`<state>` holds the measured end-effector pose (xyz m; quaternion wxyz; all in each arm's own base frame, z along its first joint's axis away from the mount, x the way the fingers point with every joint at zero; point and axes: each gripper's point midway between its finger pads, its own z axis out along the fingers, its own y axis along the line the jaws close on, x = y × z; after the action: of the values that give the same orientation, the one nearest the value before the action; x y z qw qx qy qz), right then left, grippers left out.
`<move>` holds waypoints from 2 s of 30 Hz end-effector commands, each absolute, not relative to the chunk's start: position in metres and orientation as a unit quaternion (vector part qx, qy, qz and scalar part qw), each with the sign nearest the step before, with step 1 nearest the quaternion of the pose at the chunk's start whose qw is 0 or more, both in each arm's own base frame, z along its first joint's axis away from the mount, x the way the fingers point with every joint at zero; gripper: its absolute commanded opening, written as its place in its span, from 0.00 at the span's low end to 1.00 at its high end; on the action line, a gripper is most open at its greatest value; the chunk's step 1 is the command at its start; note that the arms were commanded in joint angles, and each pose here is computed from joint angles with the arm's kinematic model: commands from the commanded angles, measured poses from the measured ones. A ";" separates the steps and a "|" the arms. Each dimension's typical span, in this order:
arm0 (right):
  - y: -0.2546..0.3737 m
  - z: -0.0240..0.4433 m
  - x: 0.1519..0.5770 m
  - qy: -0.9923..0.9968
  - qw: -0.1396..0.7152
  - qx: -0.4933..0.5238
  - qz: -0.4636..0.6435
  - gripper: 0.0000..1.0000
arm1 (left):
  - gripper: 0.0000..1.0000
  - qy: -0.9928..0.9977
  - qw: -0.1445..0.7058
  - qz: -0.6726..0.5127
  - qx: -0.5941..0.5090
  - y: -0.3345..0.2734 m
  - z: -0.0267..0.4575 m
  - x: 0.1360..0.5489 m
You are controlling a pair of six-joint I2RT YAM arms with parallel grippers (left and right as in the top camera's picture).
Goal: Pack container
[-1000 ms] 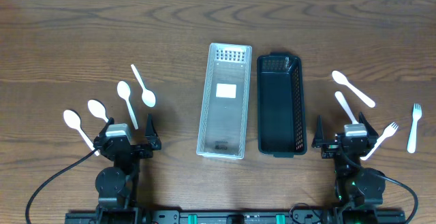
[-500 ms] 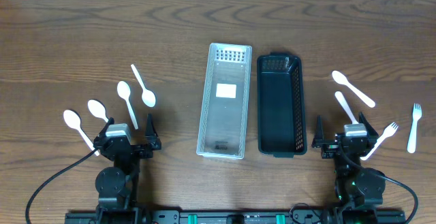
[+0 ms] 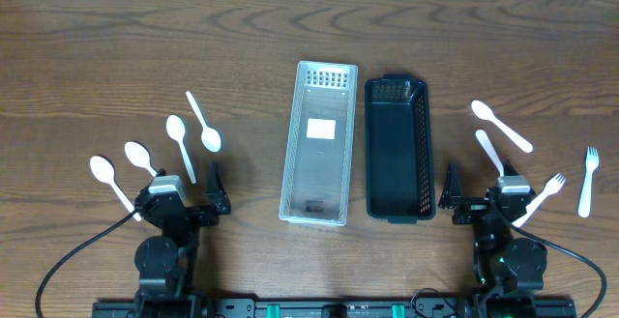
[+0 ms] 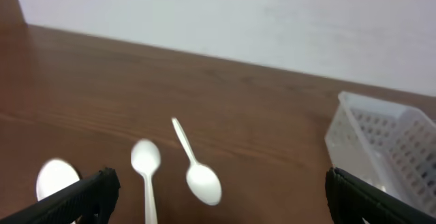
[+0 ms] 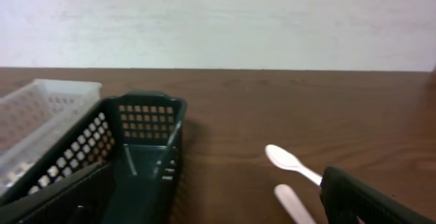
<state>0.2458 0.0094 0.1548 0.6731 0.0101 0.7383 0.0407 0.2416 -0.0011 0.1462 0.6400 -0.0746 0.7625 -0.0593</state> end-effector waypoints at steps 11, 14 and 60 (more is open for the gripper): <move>0.021 0.195 0.234 0.790 0.608 0.013 0.080 0.99 | 0.98 0.802 0.587 -0.069 -0.085 -0.004 0.217 0.253; 0.021 0.199 0.232 0.814 0.575 0.011 0.076 0.99 | 0.98 0.821 0.560 -0.075 -0.080 -0.008 0.224 0.260; 0.020 0.188 0.244 0.911 0.407 0.027 0.066 0.99 | 0.98 0.891 0.432 -0.132 -0.051 -0.036 0.217 0.253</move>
<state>0.2426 0.0211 0.1790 0.3984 0.0208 0.9144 0.0692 0.2522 -0.0336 0.2048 0.4204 -0.0548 0.8971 -0.1241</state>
